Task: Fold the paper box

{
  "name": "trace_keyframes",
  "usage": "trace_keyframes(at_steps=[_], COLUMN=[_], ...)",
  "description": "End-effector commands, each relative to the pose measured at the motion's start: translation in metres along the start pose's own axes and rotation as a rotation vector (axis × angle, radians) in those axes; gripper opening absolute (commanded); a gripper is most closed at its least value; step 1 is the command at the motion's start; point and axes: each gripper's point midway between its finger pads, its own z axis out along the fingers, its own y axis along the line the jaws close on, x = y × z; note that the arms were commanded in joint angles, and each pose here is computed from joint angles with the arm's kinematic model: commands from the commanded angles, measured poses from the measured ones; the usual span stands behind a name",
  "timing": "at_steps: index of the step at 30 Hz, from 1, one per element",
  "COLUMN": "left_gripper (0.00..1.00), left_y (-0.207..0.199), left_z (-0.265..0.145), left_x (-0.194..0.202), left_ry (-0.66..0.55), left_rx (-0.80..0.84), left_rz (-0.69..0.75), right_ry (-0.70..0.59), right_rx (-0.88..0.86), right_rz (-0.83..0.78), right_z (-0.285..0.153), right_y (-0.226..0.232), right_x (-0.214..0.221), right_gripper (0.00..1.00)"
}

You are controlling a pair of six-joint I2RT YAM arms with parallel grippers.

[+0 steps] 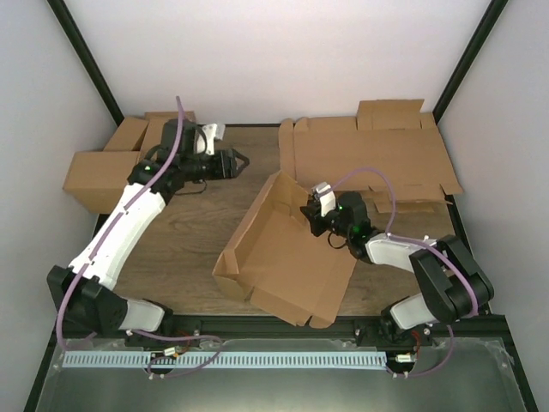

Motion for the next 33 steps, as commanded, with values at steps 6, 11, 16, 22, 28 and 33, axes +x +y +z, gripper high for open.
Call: trace_keyframes(at_steps=[6, 11, 16, 22, 28, 33], left_gripper=[0.63, 0.58, 0.58, 0.63, 0.59, 0.59], left_y=[0.006, 0.011, 0.014, 0.014, 0.021, 0.020], left_z=[0.045, 0.061, 0.067, 0.076, 0.089, 0.092], left_x=[0.083, 0.113, 0.129, 0.119, 0.120, 0.120], left_ry=[0.275, 0.349, 0.388, 0.383, 0.410, 0.422], left_rx=[0.190, 0.193, 0.175, 0.170, 0.146, 0.158], left_rz=[-0.104, -0.118, -0.107, -0.085, -0.080, -0.065], right_ry=[0.050, 0.056, 0.064, 0.069, 0.069, 0.065], right_rx=[-0.033, -0.045, -0.056, -0.054, -0.060, -0.071], right_rz=[-0.008, 0.004, 0.028, 0.033, 0.038, 0.031], right_z=[0.001, 0.000, -0.002, -0.001, 0.000, 0.002], right_y=[0.009, 0.011, 0.014, 0.013, 0.014, 0.015], right_x=[0.012, 0.013, 0.017, 0.016, 0.013, 0.010], right_gripper=[0.02, 0.03, 0.04, 0.05, 0.07, 0.15])
